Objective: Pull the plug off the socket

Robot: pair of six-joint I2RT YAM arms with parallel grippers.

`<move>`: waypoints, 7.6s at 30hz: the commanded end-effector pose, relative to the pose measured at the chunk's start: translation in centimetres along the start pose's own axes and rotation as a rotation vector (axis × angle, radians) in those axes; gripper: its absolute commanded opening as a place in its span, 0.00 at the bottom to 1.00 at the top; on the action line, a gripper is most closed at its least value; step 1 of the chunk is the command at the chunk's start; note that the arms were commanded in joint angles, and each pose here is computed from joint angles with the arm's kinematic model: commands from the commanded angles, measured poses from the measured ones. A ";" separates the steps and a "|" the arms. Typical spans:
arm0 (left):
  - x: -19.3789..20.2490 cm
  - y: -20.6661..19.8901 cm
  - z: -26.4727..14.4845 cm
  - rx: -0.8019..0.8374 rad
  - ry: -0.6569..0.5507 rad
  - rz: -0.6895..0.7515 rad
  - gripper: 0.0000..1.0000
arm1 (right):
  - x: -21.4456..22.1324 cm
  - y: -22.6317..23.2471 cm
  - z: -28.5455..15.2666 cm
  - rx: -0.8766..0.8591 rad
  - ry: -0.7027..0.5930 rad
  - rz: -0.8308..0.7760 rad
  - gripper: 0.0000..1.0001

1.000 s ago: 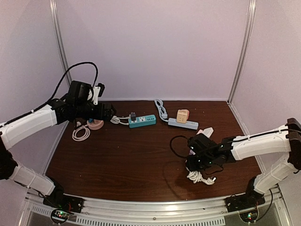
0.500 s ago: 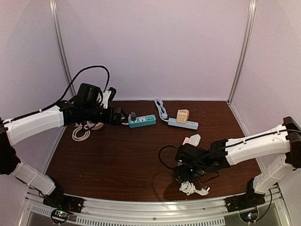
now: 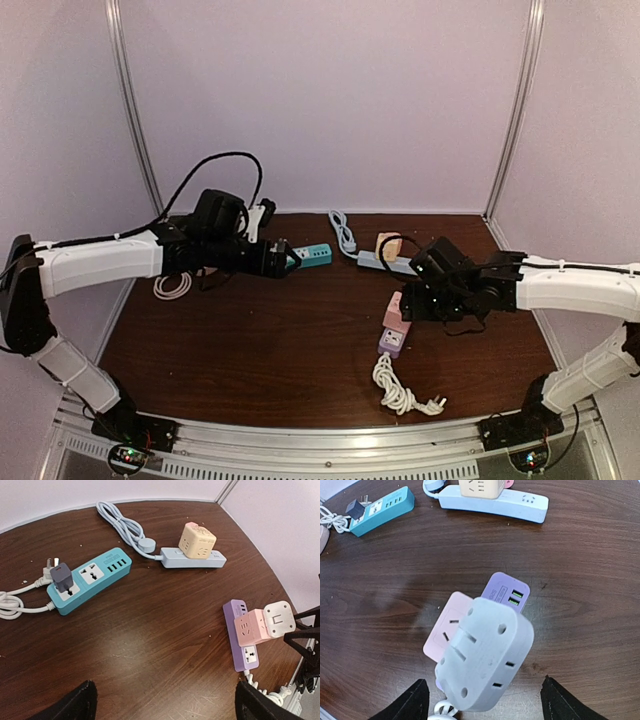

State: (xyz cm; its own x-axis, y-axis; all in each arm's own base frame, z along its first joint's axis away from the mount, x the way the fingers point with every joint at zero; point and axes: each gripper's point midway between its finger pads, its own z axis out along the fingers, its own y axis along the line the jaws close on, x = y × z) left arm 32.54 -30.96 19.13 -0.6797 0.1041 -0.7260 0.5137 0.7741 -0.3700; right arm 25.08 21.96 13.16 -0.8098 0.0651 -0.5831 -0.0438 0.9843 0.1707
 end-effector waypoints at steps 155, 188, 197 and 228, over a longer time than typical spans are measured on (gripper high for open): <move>0.7 -14.7 10.1 0.050 0.095 0.184 0.97 | -2.9 -16.8 7.6 0.506 0.141 0.008 0.29; 3.3 -16.2 13.2 -0.059 0.126 0.178 0.98 | -2.2 -5.1 7.7 -0.223 0.081 0.295 0.56; 3.2 -14.4 12.0 -0.125 0.111 0.179 0.98 | -3.0 -4.7 5.5 -0.183 0.016 0.289 0.57; 2.3 -5.0 7.2 -0.099 0.024 -0.041 0.98 | -0.9 4.7 6.6 0.085 0.075 -0.055 0.70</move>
State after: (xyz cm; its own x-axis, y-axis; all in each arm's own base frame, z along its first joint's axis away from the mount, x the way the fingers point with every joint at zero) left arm 31.52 -38.53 13.13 -0.7246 0.1609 -0.6701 0.4287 0.8666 -0.2555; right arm 29.93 27.35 9.62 -0.8421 0.0531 -0.5366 -0.0057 0.9942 0.1074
